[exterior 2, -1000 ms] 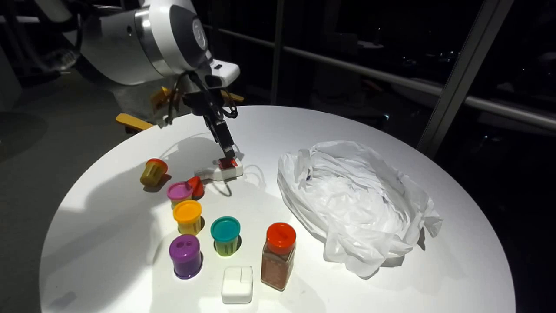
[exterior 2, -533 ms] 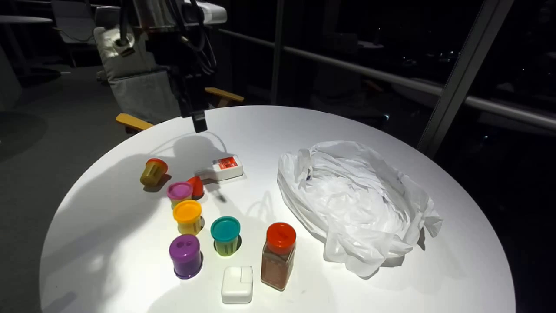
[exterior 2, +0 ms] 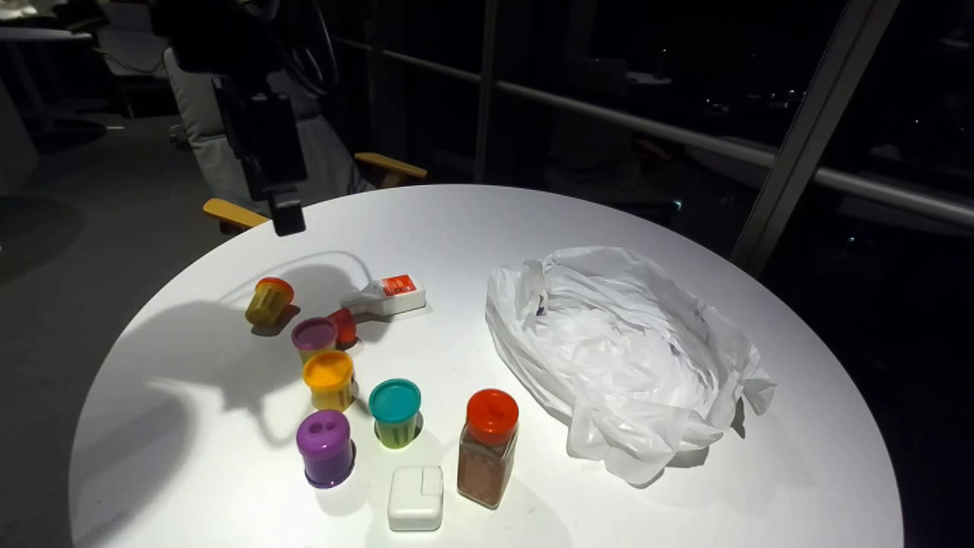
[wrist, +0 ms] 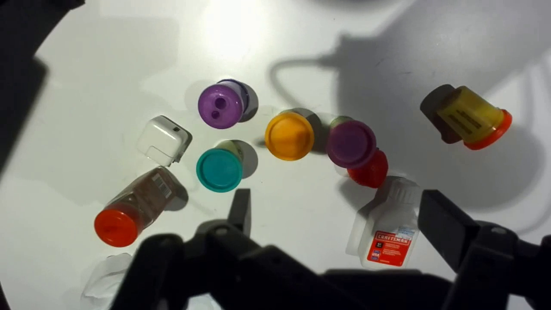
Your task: Remove the containers and strawberry plush toy from the white plastic and place them on the table
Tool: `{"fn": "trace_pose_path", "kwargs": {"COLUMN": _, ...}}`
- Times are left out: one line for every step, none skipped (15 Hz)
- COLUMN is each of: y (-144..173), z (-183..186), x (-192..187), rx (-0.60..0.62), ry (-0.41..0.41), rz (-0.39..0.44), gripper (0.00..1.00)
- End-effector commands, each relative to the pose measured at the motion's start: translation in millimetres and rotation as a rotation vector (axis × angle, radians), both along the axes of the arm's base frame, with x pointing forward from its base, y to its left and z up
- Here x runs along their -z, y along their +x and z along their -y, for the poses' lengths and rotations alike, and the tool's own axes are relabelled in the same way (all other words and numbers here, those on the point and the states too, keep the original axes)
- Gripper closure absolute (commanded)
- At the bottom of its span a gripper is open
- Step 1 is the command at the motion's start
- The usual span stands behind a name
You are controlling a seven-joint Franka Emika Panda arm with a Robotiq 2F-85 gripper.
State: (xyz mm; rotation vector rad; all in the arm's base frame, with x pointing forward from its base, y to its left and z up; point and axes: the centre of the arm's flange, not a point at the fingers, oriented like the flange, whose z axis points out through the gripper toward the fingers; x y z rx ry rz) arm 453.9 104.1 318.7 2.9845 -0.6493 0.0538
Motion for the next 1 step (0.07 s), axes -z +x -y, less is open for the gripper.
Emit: {"fn": "trace_pose_path", "kwargs": {"y": -0.8, "z": -0.2, "x": 0.1, "rx": -0.001, "ry": 0.000, "rz": -0.001, "gripper": 0.00}}
